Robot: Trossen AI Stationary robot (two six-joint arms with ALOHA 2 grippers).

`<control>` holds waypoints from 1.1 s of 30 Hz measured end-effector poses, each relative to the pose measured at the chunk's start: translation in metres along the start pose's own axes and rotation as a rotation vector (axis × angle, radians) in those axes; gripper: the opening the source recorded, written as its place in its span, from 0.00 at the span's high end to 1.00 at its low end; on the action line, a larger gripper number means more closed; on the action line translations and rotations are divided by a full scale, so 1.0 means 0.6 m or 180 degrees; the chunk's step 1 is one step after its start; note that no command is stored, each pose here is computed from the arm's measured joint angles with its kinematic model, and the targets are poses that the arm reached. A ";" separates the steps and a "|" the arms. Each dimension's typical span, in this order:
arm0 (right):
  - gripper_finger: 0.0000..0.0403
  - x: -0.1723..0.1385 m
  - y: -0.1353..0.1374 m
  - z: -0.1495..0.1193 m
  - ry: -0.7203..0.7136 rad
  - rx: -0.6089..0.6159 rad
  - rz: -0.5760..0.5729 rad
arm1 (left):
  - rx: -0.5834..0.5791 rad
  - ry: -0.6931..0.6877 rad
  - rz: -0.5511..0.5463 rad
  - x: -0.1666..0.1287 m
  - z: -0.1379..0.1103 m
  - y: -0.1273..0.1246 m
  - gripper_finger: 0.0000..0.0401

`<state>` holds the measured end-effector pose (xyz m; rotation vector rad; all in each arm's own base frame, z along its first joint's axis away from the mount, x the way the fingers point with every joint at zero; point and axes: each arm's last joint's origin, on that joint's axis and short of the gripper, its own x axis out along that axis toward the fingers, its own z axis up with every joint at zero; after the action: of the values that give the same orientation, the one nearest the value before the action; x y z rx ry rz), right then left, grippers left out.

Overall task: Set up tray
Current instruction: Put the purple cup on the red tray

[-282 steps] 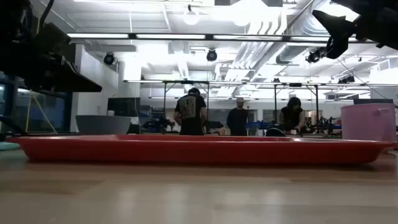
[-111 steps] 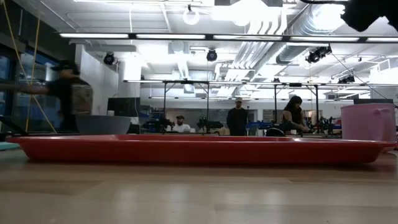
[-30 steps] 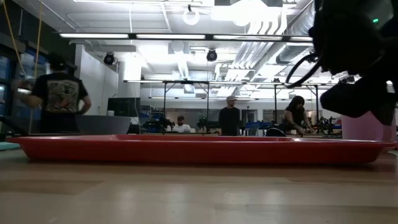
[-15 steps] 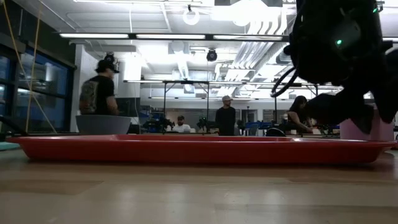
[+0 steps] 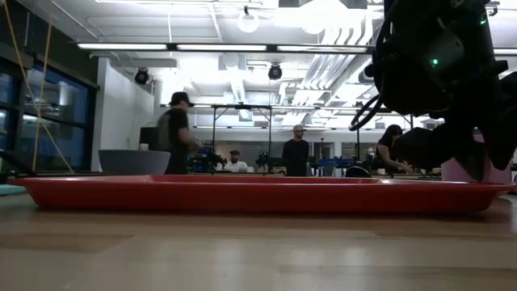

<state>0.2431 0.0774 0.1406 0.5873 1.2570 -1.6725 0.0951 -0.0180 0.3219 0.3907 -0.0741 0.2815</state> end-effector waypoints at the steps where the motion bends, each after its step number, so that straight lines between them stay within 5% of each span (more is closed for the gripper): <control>1: 0.70 0.000 0.000 0.000 -0.0002 -0.0001 -0.0005 | 0.0000 0.0000 0.0001 0.000 0.000 0.000 0.85; 10: 0.77 0.001 0.000 0.006 -0.0019 0.0011 -0.0042 | 0.0001 0.0002 -0.0001 0.000 0.000 0.000 0.85; 33: 0.77 -0.006 0.012 0.044 -0.0131 0.0047 0.0073 | 0.0038 0.0048 -0.0024 0.000 -0.003 -0.001 0.85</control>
<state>0.2550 0.0541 0.1494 0.5715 1.2054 -1.6680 0.0954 -0.0180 0.3200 0.4006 -0.0562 0.2776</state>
